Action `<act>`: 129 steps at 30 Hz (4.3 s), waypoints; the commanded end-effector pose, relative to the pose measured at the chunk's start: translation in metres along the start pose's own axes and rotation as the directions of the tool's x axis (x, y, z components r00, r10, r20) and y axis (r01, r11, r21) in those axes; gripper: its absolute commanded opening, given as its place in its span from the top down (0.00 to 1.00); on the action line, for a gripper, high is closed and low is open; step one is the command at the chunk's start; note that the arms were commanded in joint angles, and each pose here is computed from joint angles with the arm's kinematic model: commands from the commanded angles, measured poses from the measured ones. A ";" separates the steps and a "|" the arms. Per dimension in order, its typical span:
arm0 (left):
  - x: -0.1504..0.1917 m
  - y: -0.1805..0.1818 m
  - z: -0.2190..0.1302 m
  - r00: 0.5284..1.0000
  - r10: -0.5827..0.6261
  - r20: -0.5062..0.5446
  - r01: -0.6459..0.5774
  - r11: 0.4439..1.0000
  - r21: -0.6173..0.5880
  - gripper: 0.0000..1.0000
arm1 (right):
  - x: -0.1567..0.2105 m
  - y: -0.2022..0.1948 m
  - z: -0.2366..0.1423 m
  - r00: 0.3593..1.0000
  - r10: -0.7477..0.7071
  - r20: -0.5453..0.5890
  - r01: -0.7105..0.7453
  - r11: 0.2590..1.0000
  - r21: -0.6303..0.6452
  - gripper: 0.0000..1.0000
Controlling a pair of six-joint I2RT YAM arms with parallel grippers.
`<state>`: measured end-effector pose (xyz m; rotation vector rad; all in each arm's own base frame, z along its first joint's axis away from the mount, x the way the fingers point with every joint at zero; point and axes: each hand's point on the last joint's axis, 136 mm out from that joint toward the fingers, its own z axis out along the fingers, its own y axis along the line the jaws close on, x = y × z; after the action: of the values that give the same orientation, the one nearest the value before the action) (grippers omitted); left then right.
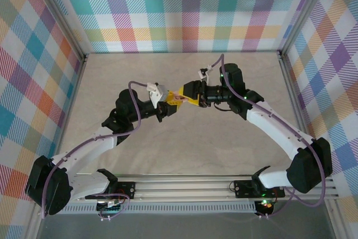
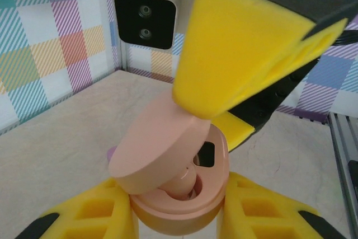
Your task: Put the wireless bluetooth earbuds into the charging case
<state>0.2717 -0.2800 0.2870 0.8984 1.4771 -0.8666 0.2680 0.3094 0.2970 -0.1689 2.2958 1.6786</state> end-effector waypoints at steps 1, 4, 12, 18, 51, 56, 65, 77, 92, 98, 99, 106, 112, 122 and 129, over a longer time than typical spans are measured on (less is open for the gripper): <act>-0.029 -0.001 0.002 0.997 0.020 0.078 -0.022 1.000 0.019 0.92 | 0.004 0.009 0.002 0.999 0.009 -0.037 -0.011 0.998 -0.054 0.32; -0.027 -0.001 0.005 0.997 0.011 0.072 -0.013 1.000 0.027 0.92 | 0.003 0.012 0.003 0.999 0.014 -0.042 -0.018 0.997 -0.077 0.37; -0.019 -0.003 0.005 0.999 0.003 0.051 -0.005 0.999 0.042 0.90 | -0.001 0.017 0.003 0.998 0.036 -0.041 -0.041 0.992 -0.118 0.49; -0.012 -0.004 0.004 1.000 0.013 0.022 -0.014 0.999 0.043 0.89 | -0.006 0.021 0.001 0.998 0.050 -0.025 -0.053 0.988 -0.143 0.41; -0.010 -0.032 -0.005 0.998 0.056 -0.025 -0.051 0.982 0.182 0.32 | -0.009 0.007 -0.003 0.999 0.038 0.025 -0.034 0.989 -0.143 0.75; -0.002 -0.031 -0.011 0.994 0.082 -0.068 -0.070 0.985 0.158 0.00 | -0.009 -0.002 -0.007 0.998 0.042 0.043 -0.037 0.993 -0.113 0.76; 0.011 0.007 -0.030 0.990 0.067 -0.124 -0.083 0.988 -0.129 0.00 | -0.010 -0.023 -0.008 0.998 0.021 0.056 -0.020 0.999 -0.026 0.77; 0.037 0.042 -0.052 0.988 -0.016 -0.152 -0.043 0.926 -0.376 0.00 | -0.009 -0.140 0.059 0.987 0.133 -0.095 -0.117 0.980 0.158 0.78; 0.058 0.047 -0.076 0.970 -0.120 -0.210 0.009 0.884 -0.468 0.00 | -0.010 -0.257 0.101 0.955 0.248 -0.164 -0.149 0.876 0.459 0.70; 0.060 0.048 -0.083 0.972 -0.103 -0.212 -0.014 0.873 -0.488 0.00 | -0.001 -0.280 0.096 0.943 0.288 -0.165 -0.166 0.839 0.518 0.65; 0.061 0.049 -0.083 0.972 -0.103 -0.211 -0.015 0.870 -0.493 0.00 | 0.000 -0.282 0.094 0.941 0.296 -0.164 -0.169 0.832 0.528 0.61; 0.061 0.060 -0.083 0.970 -0.108 -0.220 -0.025 0.850 -0.527 0.00 | -0.005 -0.264 0.071 0.957 0.259 -0.128 -0.140 0.804 0.578 0.29; 0.065 0.098 -0.101 0.965 -0.160 -0.209 -0.025 0.736 -0.677 0.00 | -0.028 -0.217 0.027 0.997 0.054 -0.056 -0.007 0.783 0.623 0.00; 0.114 0.169 -0.169 0.956 -0.232 -0.182 -0.078 0.398 -0.914 0.00 | -0.078 -0.188 -0.122 0.777 -0.630 0.009 0.217 0.281 0.935 0.00; 0.165 0.181 -0.190 0.951 -0.286 -0.115 -0.021 0.312 -0.950 0.00 | -0.064 -0.264 -0.195 0.782 -0.622 0.046 0.049 0.135 0.990 0.00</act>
<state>0.3343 -0.0300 0.1206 0.0216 2.0330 0.1695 0.3525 0.0791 0.1272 -0.1049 2.2430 -0.0764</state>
